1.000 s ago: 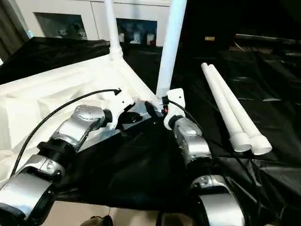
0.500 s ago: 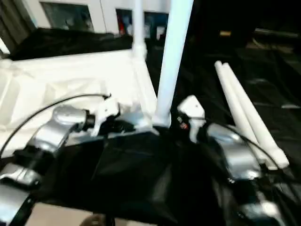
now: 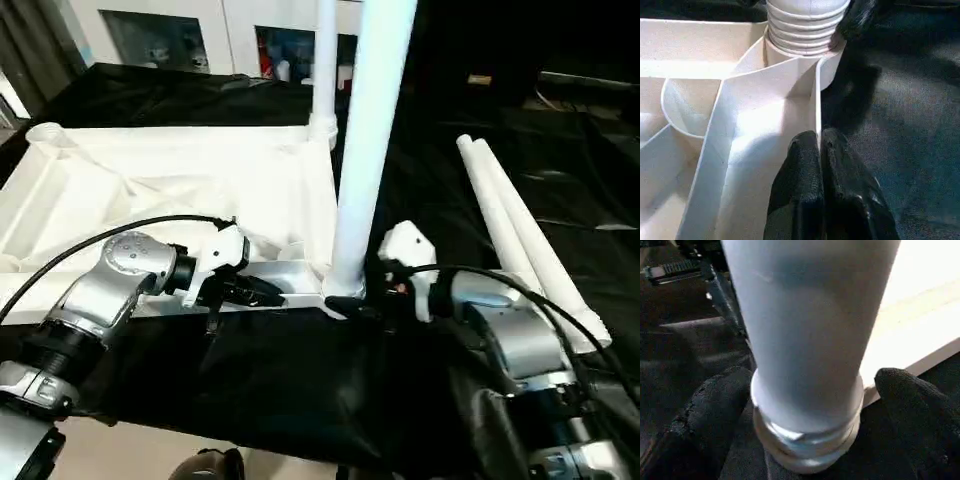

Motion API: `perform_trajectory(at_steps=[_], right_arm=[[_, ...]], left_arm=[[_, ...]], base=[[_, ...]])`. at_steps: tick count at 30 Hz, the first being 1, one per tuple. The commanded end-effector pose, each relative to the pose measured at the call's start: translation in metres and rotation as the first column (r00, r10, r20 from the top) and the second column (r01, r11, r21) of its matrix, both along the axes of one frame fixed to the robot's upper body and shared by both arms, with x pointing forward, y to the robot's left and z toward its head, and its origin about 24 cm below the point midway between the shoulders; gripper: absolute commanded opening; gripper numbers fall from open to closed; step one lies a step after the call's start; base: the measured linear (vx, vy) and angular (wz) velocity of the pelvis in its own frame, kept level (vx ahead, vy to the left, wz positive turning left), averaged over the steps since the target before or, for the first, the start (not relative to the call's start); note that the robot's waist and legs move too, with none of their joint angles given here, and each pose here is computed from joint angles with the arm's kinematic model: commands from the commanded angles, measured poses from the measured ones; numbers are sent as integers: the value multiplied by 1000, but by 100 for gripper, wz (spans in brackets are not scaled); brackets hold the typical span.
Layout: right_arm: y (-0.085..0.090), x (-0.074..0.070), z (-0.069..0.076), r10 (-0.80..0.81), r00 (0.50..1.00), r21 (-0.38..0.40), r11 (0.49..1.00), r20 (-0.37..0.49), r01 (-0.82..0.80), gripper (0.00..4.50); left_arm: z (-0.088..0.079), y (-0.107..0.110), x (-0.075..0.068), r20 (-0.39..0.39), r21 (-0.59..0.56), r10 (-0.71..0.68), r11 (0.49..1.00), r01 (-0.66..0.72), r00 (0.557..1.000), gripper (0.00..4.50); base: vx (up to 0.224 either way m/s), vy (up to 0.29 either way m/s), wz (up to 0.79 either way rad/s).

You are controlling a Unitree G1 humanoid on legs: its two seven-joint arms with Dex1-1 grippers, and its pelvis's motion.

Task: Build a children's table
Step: Insert table leg to table base

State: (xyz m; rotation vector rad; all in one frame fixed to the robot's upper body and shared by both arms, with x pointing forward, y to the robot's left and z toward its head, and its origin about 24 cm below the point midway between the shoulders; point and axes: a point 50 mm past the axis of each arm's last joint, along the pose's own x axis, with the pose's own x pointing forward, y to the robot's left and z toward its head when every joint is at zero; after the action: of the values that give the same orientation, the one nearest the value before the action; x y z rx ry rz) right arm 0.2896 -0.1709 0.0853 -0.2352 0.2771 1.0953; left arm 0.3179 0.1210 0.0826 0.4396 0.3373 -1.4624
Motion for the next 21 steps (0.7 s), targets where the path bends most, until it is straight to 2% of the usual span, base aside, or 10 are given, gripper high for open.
perform_trajectory(at_steps=[1,7,8,9,12,14,19,21], right_arm=[[5,2,-1,2,1000,-10,1000,-3,-2,418],[7,2,-1,11,1000,-3,1000,-6,-11,353],[8,2,-1,12,1000,-2,1000,-7,-12,353],[8,2,-1,14,1000,-2,1000,-8,-14,330],[8,1,-2,17,1000,0,1000,-11,-17,319],[8,0,-3,16,1000,1,1000,-14,-16,295],[11,0,-15,-73,996,53,996,-43,76,277],[15,5,-27,-196,979,67,978,-65,200,276]], left_arm=[[9,-8,-3,31,-44,-53,998,54,998,0],[9,-7,-3,29,-39,-52,998,53,998,0],[9,-6,-3,28,-39,-51,998,52,998,0],[9,-6,-3,28,-39,-50,998,51,998,0],[9,-6,-3,26,-40,-48,998,49,998,0],[9,-6,-3,25,-43,-45,998,46,999,0],[6,-11,6,44,-46,55,998,-53,998,0],[1,-18,14,46,-46,146,989,-144,988,0]], base=[[0,0,0],[0,0,0],[0,0,0],[0,0,0],[0,0,0],[0,0,0],[0,0,0],[0,0,0]])
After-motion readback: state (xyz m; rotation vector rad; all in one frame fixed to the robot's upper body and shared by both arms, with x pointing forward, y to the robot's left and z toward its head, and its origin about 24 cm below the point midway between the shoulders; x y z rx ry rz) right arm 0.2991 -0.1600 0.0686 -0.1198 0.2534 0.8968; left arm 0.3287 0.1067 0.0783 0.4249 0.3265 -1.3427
